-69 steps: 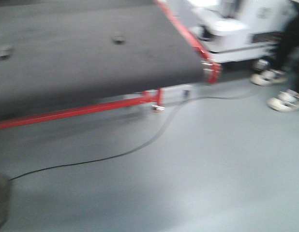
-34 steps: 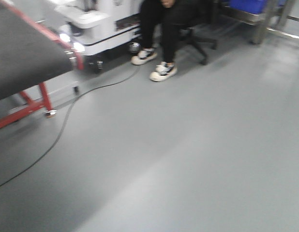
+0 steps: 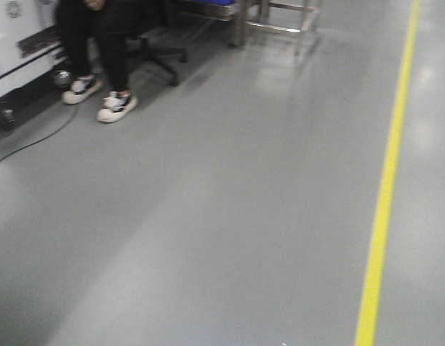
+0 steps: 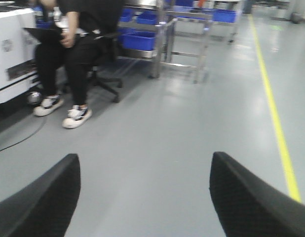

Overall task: Move and align brake pads A on conveyor
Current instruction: 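Drive along the yellow floor line with both grippers empty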

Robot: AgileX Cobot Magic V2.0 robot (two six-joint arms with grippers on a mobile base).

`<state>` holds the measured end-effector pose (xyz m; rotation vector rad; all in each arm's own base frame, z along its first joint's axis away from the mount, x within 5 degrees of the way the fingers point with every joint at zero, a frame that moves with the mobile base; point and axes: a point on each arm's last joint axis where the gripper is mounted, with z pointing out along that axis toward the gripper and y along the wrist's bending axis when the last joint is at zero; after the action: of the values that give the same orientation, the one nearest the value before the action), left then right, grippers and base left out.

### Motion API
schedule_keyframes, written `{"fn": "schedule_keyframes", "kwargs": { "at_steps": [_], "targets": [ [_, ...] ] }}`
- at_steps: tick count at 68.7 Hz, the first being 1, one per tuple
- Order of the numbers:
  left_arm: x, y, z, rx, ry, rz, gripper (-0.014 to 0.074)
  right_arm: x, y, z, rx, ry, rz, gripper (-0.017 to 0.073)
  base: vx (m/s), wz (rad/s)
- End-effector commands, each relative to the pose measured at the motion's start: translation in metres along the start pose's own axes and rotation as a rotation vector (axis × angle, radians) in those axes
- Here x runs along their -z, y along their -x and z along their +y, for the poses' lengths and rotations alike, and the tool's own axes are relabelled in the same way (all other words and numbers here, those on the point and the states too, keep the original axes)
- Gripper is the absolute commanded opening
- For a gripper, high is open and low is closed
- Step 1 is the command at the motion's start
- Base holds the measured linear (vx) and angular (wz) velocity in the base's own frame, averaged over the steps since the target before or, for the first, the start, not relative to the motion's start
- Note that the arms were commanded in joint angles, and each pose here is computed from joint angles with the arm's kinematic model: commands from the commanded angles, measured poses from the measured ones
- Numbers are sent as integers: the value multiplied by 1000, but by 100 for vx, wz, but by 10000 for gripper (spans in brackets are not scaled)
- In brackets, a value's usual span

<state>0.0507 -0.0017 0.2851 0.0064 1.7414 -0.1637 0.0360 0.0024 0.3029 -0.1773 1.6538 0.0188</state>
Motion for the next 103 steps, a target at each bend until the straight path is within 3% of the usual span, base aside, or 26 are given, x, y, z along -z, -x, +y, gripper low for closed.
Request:
{"fn": "schedule_keyframes", "kwargs": {
  "at_steps": [1,50,103],
  "targets": [
    [1,13,-3,-1,-28,-77,534,2,14,-1,15,-7,-88,526,-13,-68],
    [1,13,-3,-2,-28,-77,534,2,14,-1,14,-7,-88,526,1,-64],
    [1,13,-3,-2,-28,-77,534,2,14,-1,14,-7,-88,526,32,-11]
  ]
}}
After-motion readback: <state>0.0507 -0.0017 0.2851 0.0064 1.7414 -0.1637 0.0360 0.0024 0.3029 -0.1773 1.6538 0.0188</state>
